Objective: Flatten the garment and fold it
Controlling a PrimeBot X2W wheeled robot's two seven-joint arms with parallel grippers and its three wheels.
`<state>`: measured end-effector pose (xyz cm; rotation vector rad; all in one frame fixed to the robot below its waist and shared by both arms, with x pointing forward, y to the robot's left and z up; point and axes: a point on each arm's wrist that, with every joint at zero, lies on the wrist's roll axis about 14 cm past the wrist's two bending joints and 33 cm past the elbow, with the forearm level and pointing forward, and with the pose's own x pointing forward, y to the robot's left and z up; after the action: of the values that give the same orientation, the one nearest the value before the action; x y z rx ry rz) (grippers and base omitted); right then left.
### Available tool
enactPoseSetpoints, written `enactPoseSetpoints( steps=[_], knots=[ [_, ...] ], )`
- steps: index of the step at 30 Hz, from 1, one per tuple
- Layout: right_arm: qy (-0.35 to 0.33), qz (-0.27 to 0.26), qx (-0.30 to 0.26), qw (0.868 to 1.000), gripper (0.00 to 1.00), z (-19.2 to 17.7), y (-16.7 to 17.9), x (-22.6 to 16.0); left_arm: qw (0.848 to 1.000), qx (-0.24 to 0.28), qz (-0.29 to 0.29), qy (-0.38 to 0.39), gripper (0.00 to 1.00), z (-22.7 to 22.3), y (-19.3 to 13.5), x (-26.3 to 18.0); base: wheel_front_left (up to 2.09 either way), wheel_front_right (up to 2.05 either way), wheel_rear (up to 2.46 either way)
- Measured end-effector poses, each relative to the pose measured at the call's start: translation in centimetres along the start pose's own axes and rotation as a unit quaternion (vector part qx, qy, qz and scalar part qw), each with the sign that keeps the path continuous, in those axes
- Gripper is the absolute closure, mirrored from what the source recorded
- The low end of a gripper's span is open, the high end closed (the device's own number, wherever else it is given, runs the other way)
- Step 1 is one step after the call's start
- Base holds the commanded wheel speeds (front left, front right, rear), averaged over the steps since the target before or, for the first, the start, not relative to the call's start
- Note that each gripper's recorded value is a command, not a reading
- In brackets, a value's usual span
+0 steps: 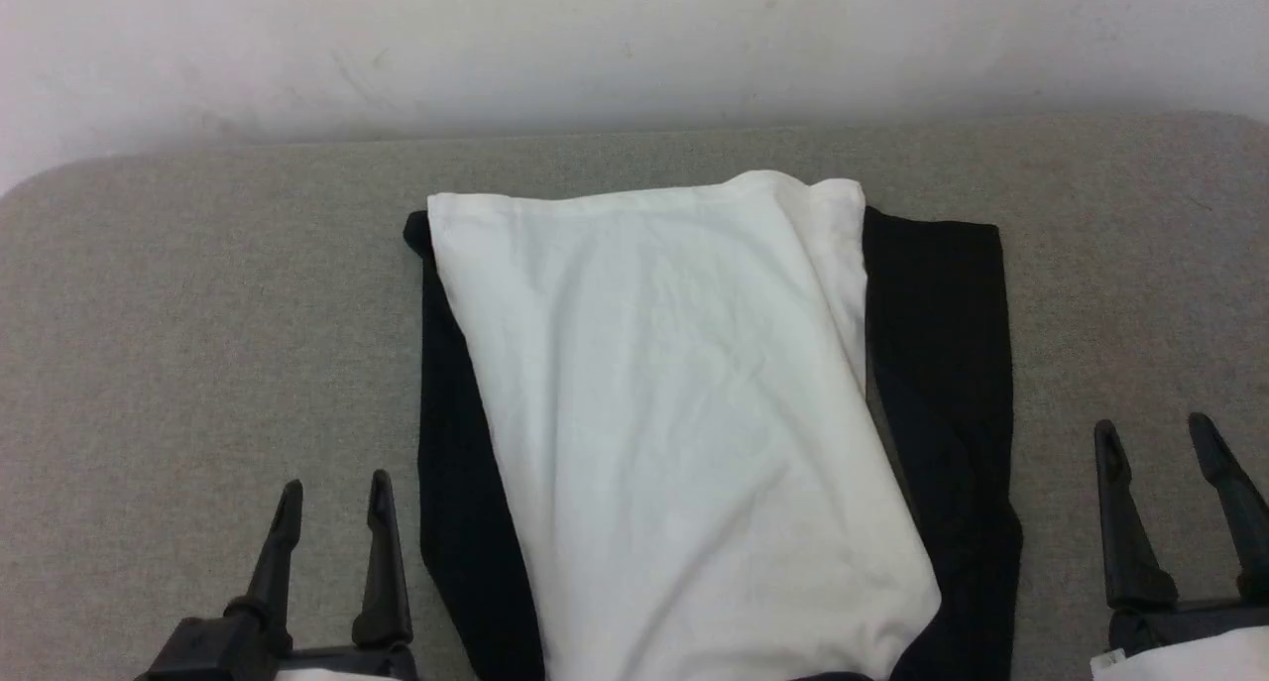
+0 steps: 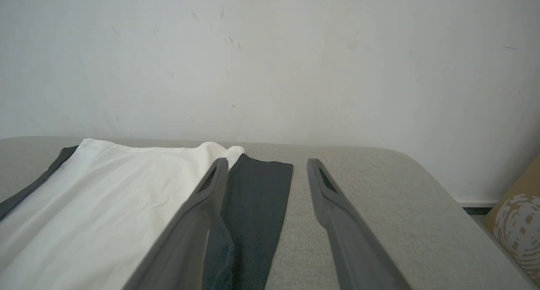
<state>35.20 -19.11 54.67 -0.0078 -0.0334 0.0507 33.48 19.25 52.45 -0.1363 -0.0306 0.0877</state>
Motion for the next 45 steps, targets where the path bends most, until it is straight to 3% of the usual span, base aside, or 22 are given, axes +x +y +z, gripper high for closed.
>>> enactPoseSetpoints(
  steps=[7, 13, 21, 23, 33, 45],
  knots=[
    [-0.001, -0.007, 0.013, 1.000, 0.00, -1.0, -0.4, -0.2, 1.000, 0.003, 0.003, 0.007, 0.00, -0.6, 0.5, 0.2, 0.00, 0.00, 0.00],
    [-0.013, -0.005, 0.001, 1.000, 0.00, -0.3, -0.4, 1.2, 0.997, 0.006, -0.077, 0.016, 0.00, 1.7, -0.9, 4.5, 0.00, 0.00, 0.00],
    [-0.010, 0.019, -0.012, 1.000, 0.00, -0.8, 1.1, 4.0, 0.979, 0.131, -0.139, 0.071, 0.00, 6.7, -0.4, 14.0, 0.00, 0.00, 0.00],
    [-0.013, 0.025, -0.017, 0.999, 0.00, -1.0, 1.5, 5.0, 0.977, 0.137, -0.139, 0.089, 0.00, 7.1, 0.0, 16.2, 0.00, 0.00, 0.00],
    [0.010, 0.047, -0.017, 0.999, 0.00, -4.6, 3.0, 9.2, 0.940, 0.134, -0.137, 0.282, 0.00, -2.1, 1.7, 22.2, 0.00, 0.00, 0.00],
    [0.076, 0.032, -0.022, 0.996, 0.00, -10.1, 1.8, 10.3, 0.898, 0.124, -0.123, 0.405, 0.00, -12.4, 3.4, 23.1, 0.00, 0.00, 0.00]
  ],
)
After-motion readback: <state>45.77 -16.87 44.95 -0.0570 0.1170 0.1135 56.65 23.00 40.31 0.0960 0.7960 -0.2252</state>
